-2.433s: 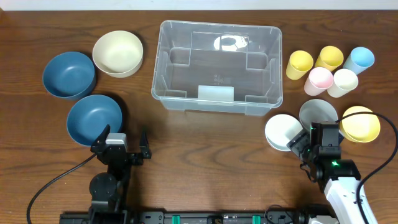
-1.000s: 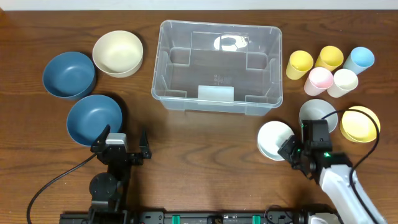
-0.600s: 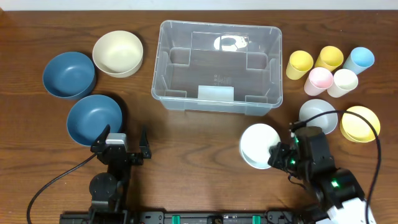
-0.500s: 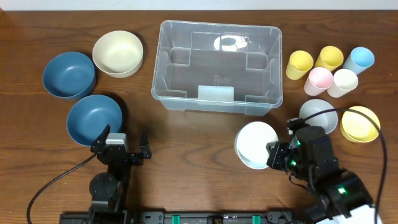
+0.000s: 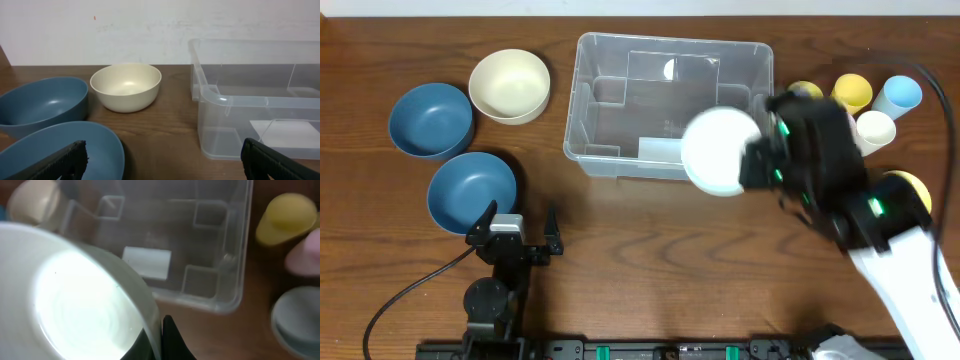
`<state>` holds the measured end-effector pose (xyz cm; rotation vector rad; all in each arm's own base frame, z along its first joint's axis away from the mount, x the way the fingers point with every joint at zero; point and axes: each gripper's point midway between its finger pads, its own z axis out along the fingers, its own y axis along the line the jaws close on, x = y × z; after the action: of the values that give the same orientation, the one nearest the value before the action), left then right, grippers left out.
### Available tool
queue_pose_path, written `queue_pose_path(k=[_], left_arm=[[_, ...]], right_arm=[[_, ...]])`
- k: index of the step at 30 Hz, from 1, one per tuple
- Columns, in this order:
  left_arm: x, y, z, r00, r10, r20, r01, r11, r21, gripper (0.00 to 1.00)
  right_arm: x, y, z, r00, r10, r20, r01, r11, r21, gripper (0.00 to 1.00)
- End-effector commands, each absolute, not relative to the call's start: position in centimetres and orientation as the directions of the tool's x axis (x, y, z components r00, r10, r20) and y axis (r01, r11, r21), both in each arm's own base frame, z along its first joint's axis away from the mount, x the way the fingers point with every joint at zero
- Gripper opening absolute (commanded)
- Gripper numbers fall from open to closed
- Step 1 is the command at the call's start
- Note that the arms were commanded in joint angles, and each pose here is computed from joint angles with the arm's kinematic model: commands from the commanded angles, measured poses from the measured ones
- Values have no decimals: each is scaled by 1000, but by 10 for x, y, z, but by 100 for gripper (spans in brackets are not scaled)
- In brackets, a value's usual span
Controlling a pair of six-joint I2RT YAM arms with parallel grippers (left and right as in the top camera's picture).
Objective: Pack container
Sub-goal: 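Lift the white bowl and lower it into the clear container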
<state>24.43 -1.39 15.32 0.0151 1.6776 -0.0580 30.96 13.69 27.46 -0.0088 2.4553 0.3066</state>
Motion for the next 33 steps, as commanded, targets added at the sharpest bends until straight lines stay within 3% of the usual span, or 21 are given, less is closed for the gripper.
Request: queue_pose_path(k=[1,9,20,33], left_arm=[[244,-11,136,-156,-7,-988,29,1000,-12,98],[244,-11,136,-156,-7,-988,29,1000,-12,98],[244,-11,136,-156,-7,-988,29,1000,-12,98],[244,-11,136,-156,-7,-988,29,1000,-12,98]], right_arm=[[347,137,276,-771,-5,-637,-76,994,84,2],[410,132,228,-792,-47,-608,24,994,-108,1],[475,129,166,-776,-58,-628,76,980,-185,1],[507,82,85,-838,-2,-545,140,966,-219,1]])
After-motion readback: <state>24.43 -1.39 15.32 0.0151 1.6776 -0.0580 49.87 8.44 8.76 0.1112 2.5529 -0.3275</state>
